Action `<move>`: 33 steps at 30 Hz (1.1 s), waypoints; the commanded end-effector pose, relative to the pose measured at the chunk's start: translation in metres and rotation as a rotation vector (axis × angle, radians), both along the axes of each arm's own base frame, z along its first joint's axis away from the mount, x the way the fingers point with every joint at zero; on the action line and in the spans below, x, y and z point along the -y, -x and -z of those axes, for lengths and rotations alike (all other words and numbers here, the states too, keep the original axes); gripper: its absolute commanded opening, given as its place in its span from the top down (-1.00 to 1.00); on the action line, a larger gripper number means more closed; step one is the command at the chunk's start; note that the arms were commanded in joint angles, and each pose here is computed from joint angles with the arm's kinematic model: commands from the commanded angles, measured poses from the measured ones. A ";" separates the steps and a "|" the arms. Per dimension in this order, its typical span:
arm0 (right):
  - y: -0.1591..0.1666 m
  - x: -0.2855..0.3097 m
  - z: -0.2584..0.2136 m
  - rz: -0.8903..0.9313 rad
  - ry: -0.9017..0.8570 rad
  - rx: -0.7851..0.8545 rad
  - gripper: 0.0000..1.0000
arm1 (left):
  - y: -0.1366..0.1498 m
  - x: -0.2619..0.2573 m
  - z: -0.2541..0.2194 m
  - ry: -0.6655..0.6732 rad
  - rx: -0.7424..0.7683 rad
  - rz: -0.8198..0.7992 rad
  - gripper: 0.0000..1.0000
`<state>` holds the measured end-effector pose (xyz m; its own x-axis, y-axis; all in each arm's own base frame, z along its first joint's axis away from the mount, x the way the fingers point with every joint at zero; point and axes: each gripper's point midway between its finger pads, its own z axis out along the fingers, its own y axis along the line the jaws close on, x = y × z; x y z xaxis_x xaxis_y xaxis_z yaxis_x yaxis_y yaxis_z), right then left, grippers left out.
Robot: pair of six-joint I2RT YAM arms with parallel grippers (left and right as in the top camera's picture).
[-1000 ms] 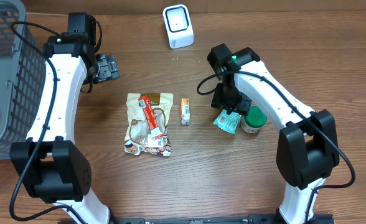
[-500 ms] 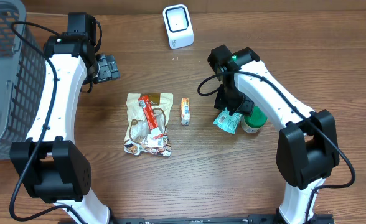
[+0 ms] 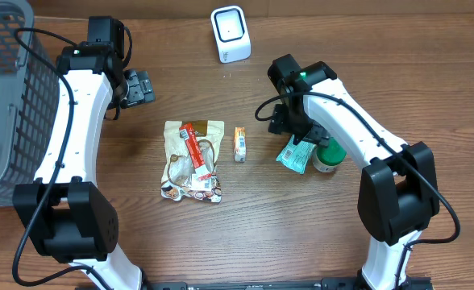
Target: Scan the item barcode
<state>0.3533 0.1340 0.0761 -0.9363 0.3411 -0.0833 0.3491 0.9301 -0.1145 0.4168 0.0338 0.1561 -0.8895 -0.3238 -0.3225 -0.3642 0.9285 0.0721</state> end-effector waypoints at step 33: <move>-0.017 -0.002 0.001 0.097 -0.031 0.076 -0.61 | -0.002 0.000 -0.012 -0.016 0.027 0.022 -0.99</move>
<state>0.3710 0.1373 0.0766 -0.8969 0.4175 -0.1460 0.4292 0.9013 -0.0594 0.4168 0.0338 0.1561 -0.8895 -0.3238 -0.3225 -0.3642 0.9285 0.0721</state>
